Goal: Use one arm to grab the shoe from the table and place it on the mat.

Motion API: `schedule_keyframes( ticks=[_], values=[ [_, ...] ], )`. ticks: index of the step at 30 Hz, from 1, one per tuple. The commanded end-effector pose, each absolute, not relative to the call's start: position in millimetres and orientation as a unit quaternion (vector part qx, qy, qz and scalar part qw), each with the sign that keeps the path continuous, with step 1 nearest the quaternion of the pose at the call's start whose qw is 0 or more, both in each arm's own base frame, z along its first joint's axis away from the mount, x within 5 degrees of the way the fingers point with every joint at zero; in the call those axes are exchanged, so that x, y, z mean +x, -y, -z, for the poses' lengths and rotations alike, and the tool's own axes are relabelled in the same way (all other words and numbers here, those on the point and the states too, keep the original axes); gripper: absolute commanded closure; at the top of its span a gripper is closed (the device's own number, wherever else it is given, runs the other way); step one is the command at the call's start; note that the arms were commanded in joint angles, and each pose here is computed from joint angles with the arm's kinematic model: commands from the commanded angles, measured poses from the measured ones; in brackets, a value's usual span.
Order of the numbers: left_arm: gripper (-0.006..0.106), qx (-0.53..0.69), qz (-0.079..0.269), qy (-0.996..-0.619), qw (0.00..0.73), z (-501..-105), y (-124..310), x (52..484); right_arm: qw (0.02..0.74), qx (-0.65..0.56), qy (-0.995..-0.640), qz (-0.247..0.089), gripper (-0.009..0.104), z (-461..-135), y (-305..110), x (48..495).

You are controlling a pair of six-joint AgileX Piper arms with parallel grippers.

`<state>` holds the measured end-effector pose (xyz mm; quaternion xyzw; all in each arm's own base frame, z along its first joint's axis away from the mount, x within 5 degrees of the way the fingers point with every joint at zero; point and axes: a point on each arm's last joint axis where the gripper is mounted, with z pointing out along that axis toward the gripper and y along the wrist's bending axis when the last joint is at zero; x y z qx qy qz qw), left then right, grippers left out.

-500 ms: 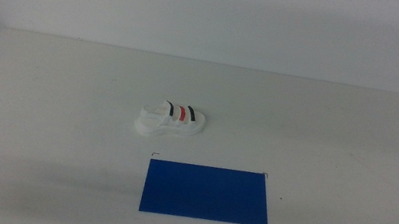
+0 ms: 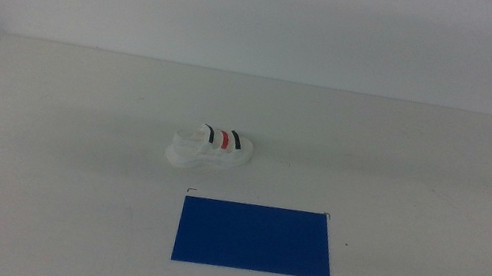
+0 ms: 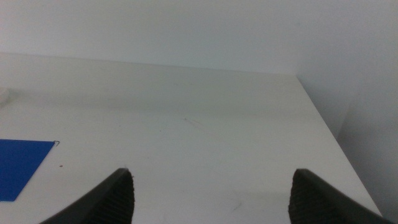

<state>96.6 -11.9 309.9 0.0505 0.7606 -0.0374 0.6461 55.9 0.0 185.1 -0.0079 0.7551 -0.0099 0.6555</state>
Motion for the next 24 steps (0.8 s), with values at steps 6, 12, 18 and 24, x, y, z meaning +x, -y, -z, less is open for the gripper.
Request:
schedule_keyframes(
  ticks=[6, 12, 18, 24],
  values=[
    [0.007, 0.124, 0.054, -0.749, 0.649, -367, 38, 152, 0.692, -0.012, -0.722, 0.019, 0.031, -192, 0, 55],
    [0.007, 0.176, 0.059, -0.753, 0.632, -391, 69, 202, 0.692, -0.012, -0.722, 0.019, 0.031, -192, 0, 55],
    [0.007, 0.192, 0.058, -0.791, 0.578, -405, 92, 247, 0.692, -0.012, -0.722, 0.019, 0.031, -192, 0, 55],
    [0.007, 0.197, 0.050, -0.822, 0.532, -409, 105, 283, 0.692, -0.012, -0.722, 0.019, 0.031, -192, 0, 55]
  ],
)
